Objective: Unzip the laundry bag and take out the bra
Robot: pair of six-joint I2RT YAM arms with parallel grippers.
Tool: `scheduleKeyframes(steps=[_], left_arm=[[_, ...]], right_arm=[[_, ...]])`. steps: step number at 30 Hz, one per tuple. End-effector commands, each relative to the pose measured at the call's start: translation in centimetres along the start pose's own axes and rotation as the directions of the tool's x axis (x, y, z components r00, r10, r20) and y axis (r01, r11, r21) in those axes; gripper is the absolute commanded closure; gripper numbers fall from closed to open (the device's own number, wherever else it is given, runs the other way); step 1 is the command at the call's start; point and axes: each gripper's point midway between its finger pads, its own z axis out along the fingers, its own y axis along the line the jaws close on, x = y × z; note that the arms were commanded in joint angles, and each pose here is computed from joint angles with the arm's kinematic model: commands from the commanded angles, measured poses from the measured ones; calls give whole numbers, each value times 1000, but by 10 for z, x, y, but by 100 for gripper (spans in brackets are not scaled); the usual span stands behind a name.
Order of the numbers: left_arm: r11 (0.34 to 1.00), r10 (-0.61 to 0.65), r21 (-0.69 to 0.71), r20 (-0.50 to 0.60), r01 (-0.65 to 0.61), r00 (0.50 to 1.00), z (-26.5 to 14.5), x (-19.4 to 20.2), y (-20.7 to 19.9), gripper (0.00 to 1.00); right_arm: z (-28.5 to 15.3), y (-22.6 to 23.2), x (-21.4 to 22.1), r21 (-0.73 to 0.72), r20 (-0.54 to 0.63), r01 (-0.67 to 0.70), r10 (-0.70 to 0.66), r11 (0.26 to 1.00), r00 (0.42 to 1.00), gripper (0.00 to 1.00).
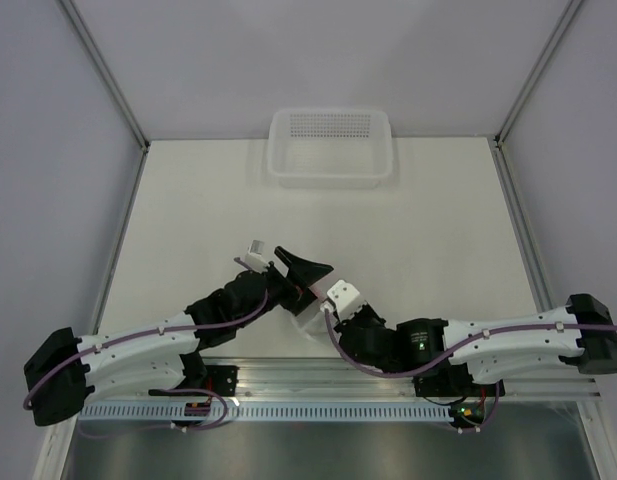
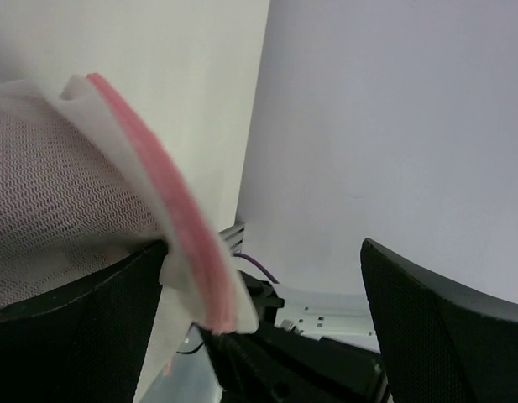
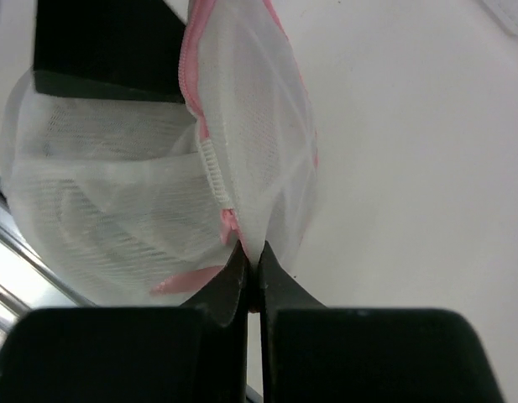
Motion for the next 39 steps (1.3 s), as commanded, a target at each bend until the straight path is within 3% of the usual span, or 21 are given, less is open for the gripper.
scheduleKeyframes(steps=[1, 4, 5, 8, 10, 14, 15, 16, 17, 19, 26, 29, 30, 34, 35, 36, 39], left_arm=[[993, -81, 82, -55, 85, 995, -1, 4, -27, 2], [995, -82, 55, -52, 85, 995, 2, -2, -16, 20], [995, -84, 46, -45, 87, 995, 2, -6, -9, 42], [996, -81, 34, -36, 82, 996, 2, -11, 1, 86], [997, -75, 25, -37, 76, 996, 2, -11, 6, 98], [998, -52, 34, -34, 53, 998, 3, -12, 4, 98], [998, -52, 37, -25, 53, 998, 3, -14, 3, 98], [998, -52, 45, -14, 52, 999, 2, -16, 3, 98], [997, -52, 51, 22, 51, 998, 3, -22, 3, 98], [995, -76, 63, 65, 71, 995, -1, -30, 5, 98], [989, -143, 81, 329, 122, 933, -18, -79, 4, 98], [976, -203, 145, 351, 161, 914, -23, -83, -3, 98], [973, -215, 157, 348, 169, 913, -23, -82, -5, 98], [970, -230, 158, 328, 187, 916, -18, -69, -7, 98], [967, -241, 168, 335, 194, 911, -18, -69, -7, 98], [962, -254, 186, 330, 202, 909, -18, -67, -9, 98], [955, -271, 204, 315, 214, 910, -19, -63, -11, 98]], right_arm=[[-9, 9, -21, 24, 52, 61, -62, 998, 997, 99], [-14, 15, -22, 20, 73, 83, -84, 996, 994, 100], [-15, 15, -23, 25, 79, 83, -84, 996, 993, 100], [-18, 10, -24, 38, 85, 82, -85, 996, 993, 100], [-20, 6, -25, 52, 88, 79, -83, 996, 993, 100], [-24, -8, -33, 124, 113, 21, -35, 992, 993, 100], [-25, -12, -35, 142, 118, -7, -10, 990, 993, 86], [-28, -13, -39, 143, 123, -35, 18, 989, 992, 62], [-30, -18, -43, 167, 139, -61, 38, 984, 990, 17], [-35, -21, -49, 162, 148, -105, 81, 981, 986, 2], [-44, -15, -66, 60, 208, -315, 296, 947, 932, 2], [-40, 4, -67, -57, 223, -415, 417, 908, 881, 5], [-41, 16, -80, -134, 238, -484, 502, 865, 832, 5], [-37, 30, -86, -233, 257, -588, 632, 775, 731, 9], [-33, 36, -81, -256, 251, -593, 645, 764, 722, 12], [-35, 42, -90, -307, 250, -631, 700, 712, 668, 14], [-28, 55, -82, -361, 212, -687, 772, 631, 599, 26]])
